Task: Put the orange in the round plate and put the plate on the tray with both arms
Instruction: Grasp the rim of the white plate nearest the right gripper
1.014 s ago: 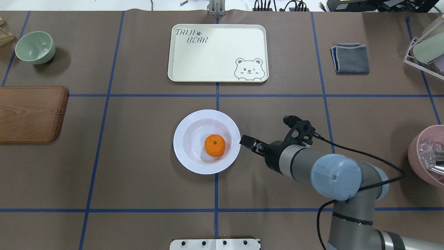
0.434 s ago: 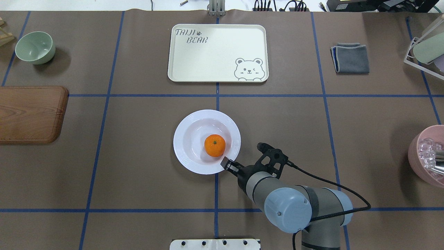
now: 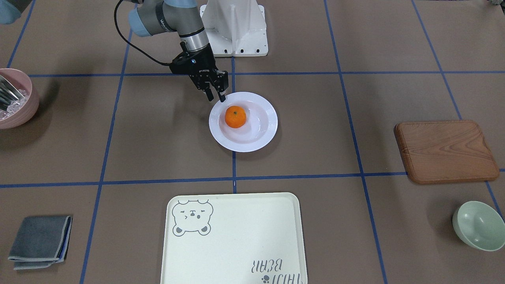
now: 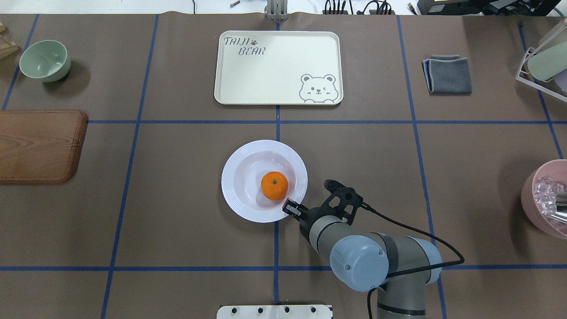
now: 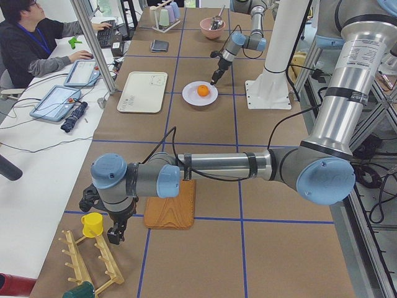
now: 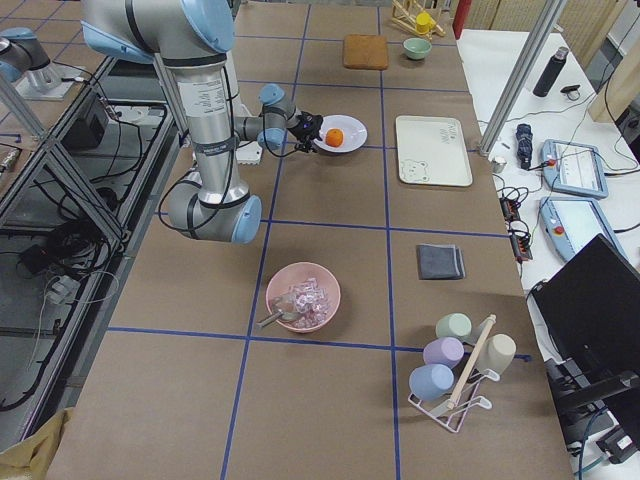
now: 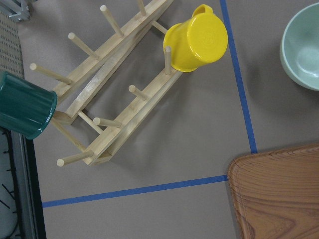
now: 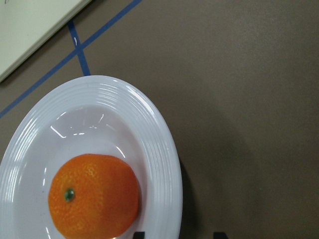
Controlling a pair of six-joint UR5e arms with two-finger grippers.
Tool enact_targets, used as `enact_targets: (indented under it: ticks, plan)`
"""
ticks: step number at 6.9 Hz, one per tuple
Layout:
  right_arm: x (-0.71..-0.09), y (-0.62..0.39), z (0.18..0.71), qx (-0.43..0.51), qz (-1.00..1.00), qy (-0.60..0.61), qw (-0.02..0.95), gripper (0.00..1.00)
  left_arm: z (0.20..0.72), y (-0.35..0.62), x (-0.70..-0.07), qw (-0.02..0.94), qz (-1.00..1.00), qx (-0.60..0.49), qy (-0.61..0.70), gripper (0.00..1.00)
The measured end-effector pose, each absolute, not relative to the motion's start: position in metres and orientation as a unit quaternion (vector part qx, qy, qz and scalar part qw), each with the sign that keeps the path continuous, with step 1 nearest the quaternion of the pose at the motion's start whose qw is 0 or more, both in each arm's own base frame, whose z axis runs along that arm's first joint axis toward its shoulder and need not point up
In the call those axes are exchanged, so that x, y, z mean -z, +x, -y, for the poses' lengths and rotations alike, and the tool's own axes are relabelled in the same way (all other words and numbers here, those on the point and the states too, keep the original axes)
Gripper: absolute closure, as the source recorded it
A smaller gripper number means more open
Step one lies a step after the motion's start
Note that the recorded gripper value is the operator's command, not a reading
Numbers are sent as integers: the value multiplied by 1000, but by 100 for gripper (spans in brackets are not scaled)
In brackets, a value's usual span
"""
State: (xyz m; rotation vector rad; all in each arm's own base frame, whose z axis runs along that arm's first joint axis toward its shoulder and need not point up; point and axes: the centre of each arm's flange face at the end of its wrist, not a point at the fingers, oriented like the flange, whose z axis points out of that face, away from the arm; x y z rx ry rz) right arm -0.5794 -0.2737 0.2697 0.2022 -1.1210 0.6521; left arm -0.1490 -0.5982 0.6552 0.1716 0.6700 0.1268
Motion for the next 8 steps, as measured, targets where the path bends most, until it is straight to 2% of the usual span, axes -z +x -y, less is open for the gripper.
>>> enact_targets:
  ticks: [8]
  plan:
    - [-271,-596,295,-313,511,102,794,56,596,-148,-658,939,-329,-60,81,2]
